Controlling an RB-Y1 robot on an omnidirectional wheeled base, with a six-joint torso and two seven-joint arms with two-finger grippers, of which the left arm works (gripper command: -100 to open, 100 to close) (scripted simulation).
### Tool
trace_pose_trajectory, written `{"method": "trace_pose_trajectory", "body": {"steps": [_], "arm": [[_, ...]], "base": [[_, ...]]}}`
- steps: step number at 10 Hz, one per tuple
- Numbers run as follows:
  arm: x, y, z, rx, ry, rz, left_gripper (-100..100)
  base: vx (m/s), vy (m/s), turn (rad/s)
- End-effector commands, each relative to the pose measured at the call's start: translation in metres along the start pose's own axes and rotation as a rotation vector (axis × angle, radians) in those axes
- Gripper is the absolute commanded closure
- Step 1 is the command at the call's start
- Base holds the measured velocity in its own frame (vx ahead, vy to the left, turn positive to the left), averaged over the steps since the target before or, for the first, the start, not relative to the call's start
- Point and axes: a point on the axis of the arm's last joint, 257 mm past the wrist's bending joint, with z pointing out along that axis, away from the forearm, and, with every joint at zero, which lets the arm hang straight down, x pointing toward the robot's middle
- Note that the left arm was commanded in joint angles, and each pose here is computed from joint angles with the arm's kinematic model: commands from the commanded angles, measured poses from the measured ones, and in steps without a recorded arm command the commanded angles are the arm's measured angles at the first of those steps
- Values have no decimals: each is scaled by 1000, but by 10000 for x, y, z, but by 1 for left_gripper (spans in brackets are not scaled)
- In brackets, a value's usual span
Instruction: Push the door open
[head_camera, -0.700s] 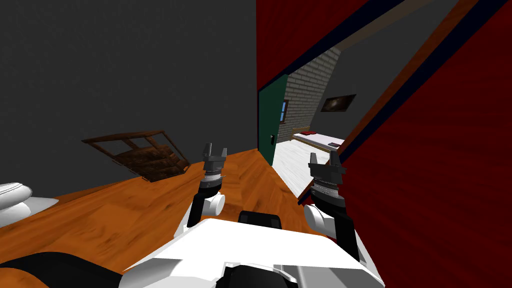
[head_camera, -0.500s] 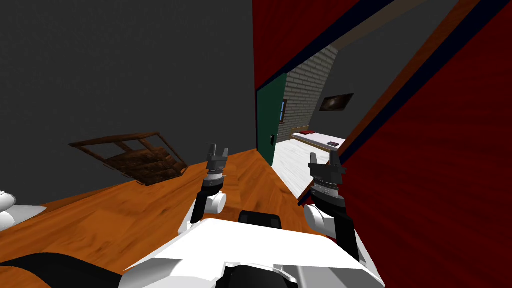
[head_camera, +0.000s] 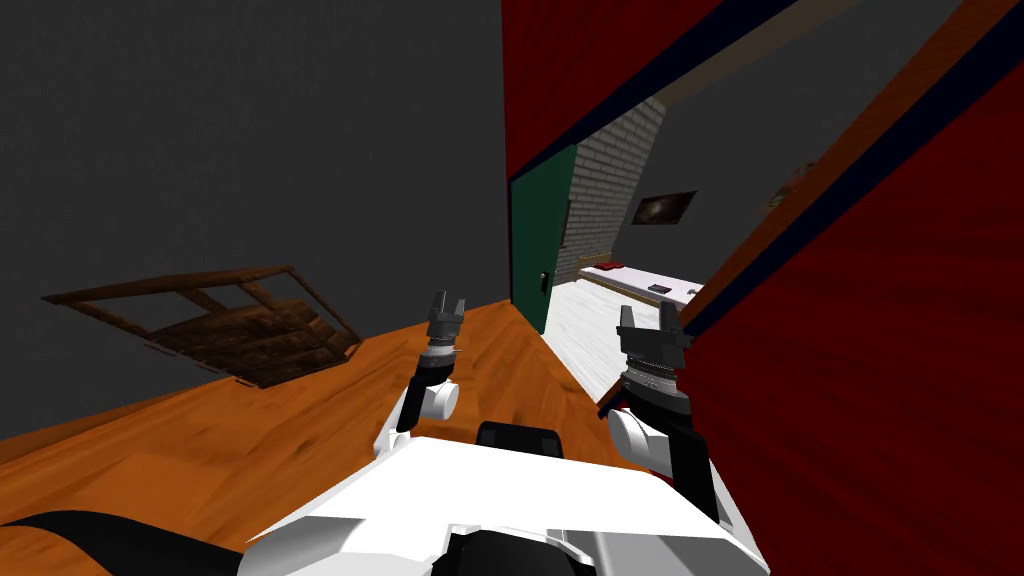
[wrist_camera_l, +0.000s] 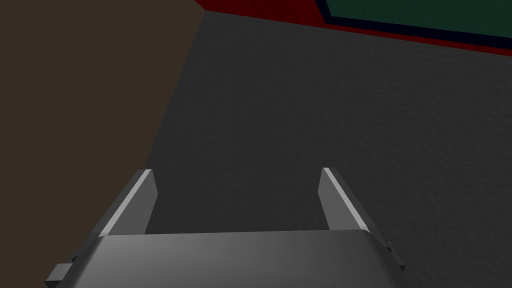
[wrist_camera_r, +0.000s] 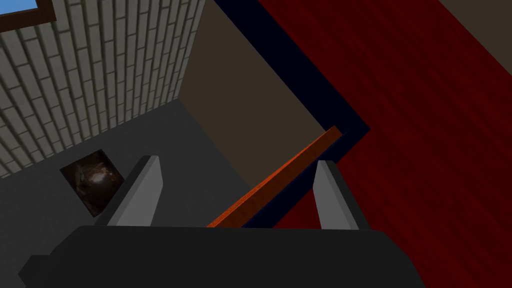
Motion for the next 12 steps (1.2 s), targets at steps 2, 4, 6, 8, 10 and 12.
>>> {"method": "trace_pose_trajectory", "body": {"steps": [2,4,6,8,10,12], "arm": [[76,215,3,-30,18,-16,-100],[135,392,8,-55,32,-29,-100],[155,450,10,-63,37,-33,-100],[199,576,12,-82,47,-41,-100],[246,709,13,-101,58,-50,-100],[295,839,13,-120,69,-58,-100]], "base": [[123,32,-78],[135,50,-97],[84,29,-34],[77,17,-71],[91,35,-60],[104,61,-85]]}}
